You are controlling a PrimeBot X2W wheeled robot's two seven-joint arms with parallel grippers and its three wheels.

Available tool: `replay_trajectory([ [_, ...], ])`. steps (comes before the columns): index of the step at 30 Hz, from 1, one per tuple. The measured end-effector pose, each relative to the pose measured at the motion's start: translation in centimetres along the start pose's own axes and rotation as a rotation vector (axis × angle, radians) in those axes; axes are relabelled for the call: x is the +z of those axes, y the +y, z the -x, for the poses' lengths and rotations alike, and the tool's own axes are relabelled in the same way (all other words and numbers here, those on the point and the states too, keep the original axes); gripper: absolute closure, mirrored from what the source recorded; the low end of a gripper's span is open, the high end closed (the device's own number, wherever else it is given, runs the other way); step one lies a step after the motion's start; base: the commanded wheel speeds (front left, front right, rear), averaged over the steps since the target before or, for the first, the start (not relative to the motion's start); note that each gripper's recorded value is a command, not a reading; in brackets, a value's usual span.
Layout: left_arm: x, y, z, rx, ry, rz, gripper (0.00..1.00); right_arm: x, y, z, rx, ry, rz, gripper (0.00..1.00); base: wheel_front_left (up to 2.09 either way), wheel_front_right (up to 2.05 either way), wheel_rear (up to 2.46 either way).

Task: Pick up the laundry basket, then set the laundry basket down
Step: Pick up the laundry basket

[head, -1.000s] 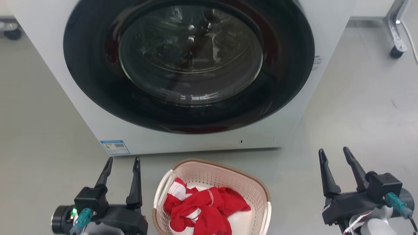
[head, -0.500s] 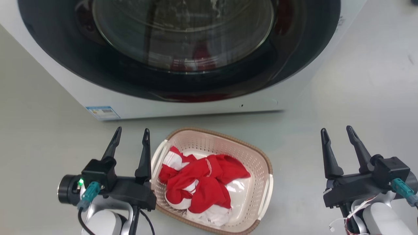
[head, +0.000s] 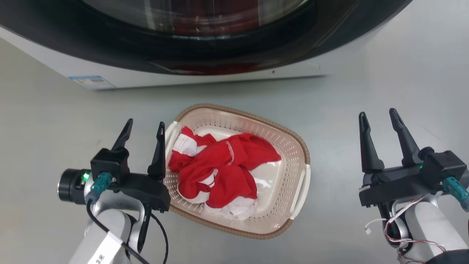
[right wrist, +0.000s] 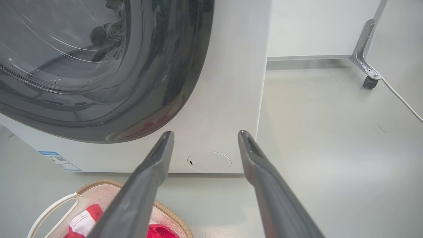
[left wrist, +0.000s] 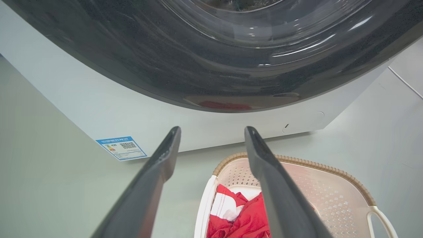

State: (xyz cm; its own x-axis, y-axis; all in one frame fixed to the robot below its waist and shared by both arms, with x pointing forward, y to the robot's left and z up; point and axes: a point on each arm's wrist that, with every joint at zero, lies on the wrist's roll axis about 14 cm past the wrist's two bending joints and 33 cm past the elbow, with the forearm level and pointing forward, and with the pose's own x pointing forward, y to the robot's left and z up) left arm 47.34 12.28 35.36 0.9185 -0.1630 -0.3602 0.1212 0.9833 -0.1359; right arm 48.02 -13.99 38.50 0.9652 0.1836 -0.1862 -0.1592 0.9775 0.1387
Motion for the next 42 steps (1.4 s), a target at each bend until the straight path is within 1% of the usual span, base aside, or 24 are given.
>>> replay_trajectory([
  [15,-9.6,2.0,-5.4,-0.012,0.264,-0.032,0.0,-4.9,-1.7,-3.4,-0.025,0.062,-0.034,0.0,0.0,0.0,0.0],
  [19,-12.7,2.1,-5.9,-0.024,0.337,-0.031,0.0,-6.8,-2.3,-3.6,-0.041,0.099,-0.036,0.0,0.0,0.0,0.0],
  [26,-17.0,2.4,-6.3,-0.04,0.45,-0.062,0.0,-9.1,-3.4,-3.5,-0.07,0.15,-0.041,0.0,0.0,0.0,0.0],
  [32,-19.5,3.3,-6.2,-0.023,0.524,-0.076,0.0,-10.0,-4.1,-3.3,-0.087,0.171,-0.042,0.0,0.0,0.0,0.0],
  [41,-21.4,3.5,-6.1,-0.023,0.586,-0.07,0.0,-10.8,-4.5,-2.9,-0.103,0.19,-0.05,0.0,0.0,0.0,0.0],
  [42,-21.5,3.5,-6.2,-0.022,0.586,-0.069,0.38,-10.8,-4.6,-2.9,-0.103,0.192,-0.048,0.0,0.0,0.0,0.0],
])
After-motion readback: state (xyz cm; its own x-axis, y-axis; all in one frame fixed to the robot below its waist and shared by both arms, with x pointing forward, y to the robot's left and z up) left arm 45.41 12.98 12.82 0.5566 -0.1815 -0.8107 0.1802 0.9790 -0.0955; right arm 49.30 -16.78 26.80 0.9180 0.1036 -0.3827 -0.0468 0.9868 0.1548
